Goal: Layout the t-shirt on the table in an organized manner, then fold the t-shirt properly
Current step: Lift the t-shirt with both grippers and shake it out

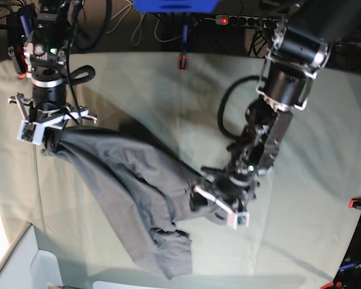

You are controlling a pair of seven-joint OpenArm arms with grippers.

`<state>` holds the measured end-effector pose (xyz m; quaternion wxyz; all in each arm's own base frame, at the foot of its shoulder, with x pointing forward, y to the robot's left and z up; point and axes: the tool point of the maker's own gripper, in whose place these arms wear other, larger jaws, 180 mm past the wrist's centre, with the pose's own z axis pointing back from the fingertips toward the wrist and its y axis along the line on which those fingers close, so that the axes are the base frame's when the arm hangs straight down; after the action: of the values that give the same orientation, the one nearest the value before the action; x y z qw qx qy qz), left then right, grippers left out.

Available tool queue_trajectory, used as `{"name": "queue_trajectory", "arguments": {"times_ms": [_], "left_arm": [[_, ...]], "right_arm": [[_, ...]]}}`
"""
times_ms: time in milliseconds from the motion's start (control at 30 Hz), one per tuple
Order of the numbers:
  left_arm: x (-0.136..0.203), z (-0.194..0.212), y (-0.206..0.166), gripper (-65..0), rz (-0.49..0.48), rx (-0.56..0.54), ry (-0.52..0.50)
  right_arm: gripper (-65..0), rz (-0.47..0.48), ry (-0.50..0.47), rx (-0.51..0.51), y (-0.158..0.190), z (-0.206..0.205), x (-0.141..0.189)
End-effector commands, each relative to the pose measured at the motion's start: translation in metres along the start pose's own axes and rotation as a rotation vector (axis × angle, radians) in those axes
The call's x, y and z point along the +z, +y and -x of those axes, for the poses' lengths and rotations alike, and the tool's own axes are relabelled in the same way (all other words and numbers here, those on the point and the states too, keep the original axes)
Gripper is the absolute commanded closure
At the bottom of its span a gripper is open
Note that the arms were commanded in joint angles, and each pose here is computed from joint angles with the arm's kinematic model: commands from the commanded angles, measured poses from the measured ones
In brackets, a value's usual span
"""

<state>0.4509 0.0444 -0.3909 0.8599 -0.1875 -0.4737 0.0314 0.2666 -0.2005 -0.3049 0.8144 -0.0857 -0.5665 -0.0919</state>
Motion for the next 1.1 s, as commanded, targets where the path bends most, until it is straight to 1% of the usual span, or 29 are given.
{"name": "queue_trajectory", "arguments": {"times_ms": [0, 133, 167, 267, 333, 400, 467, 533, 633, 667, 700, 733, 767, 800, 867, 900, 933, 1000, 1033, 1067], "left_arm": [[-0.003, -0.016, -0.001, -50.6, 0.001, -0.002, -0.037], [-0.014, 0.034, 0.002, -50.7, -0.032, 0.047, 0.078], [-0.016, 0.041, 0.002, -50.7, -0.04, 0.055, 0.084], [-0.022, 0.037, -0.001, -50.4, -0.05, 0.065, 0.026], [-0.026, 0.038, 0.004, -50.3, -0.069, 0.067, 0.01], [-0.031, 0.028, 0.006, -49.3, -0.079, 0.059, -0.012], [-0.036, 0.024, 0.004, -42.0, -0.085, 0.062, -0.019], [-0.039, 0.014, 0.005, -28.9, -0.089, 0.058, -0.041], [-0.04, 0.0, 0.004, -3.9, -0.089, 0.054, -0.078], [-0.041, -0.01, 0.003, 0.0, -0.088, 0.051, -0.097], [-0.042, -0.018, 0.002, 0.0, -0.086, 0.047, -0.11], [-0.042, -0.021, 0.003, -1.8, -0.087, 0.048, -0.114], [-0.042, -0.023, 0.003, -1.5, -0.088, 0.047, -0.119], [-0.041, -0.032, 0.001, 0.0, -0.079, 0.045, -0.139], [-0.032, -0.059, 0.009, 0.0, -0.069, 0.05, -0.211], [-0.024, -0.071, 0.011, -0.1, -0.056, 0.072, -0.243], [-0.016, -0.073, 0.015, -0.1, -0.045, 0.099, -0.25], [0.002, -0.092, 0.02, -0.1, -0.013, 0.135, -0.279], [0.015, -0.109, 0.022, -0.1, 0.004, 0.14, -0.313], [0.027, -0.117, 0.025, -0.1, 0.015, 0.143, -0.328]], "right_arm": [[0.0, 0.001, -0.059, 0.003, 0.0, -0.015, 0.0], [0.0, 0.003, -0.06, 0.003, -0.001, -0.016, 0.0], [0.0, 0.004, -0.06, 0.003, -0.001, -0.016, 0.0], [0.0, 0.003, -0.051, 0.005, -0.001, -0.013, 0.002], [0.0, 0.002, -0.051, 0.005, -0.001, -0.013, 0.002], [0.0, 0.005, -0.05, 0.006, -0.002, -0.012, 0.003], [0.0, 0.007, -0.05, 0.008, -0.003, -0.012, 0.003], [0.0, 0.007, -0.048, 0.008, -0.003, -0.012, 0.003], [0.0, 0.007, -0.044, 0.011, -0.003, -0.01, 0.004], [0.0, 0.003, -0.047, 0.017, -0.003, -0.011, 0.003], [0.0, 0.001, -0.05, 0.028, -0.004, -0.012, 0.003], [0.0, 0.001, -0.049, 0.031, -0.005, -0.012, 0.002], [0.0, 0.0, -0.058, 0.033, -0.005, -0.015, 0.001], [0.0, 0.0, -0.065, 0.031, -0.005, -0.018, 0.0], [0.0, 0.003, -0.073, 0.03, -0.005, -0.021, -0.002], [0.0, 0.002, -0.083, 0.028, -0.005, -0.024, -0.003], [0.0, 0.001, -0.091, 0.026, -0.004, -0.027, -0.003], [0.0, -0.003, -0.095, 0.025, -0.002, -0.029, -0.004], [0.0, -0.009, -0.101, 0.024, 0.0, -0.03, -0.004], [0.0, -0.026, -0.107, 0.021, 0.007, -0.033, -0.005]]}}
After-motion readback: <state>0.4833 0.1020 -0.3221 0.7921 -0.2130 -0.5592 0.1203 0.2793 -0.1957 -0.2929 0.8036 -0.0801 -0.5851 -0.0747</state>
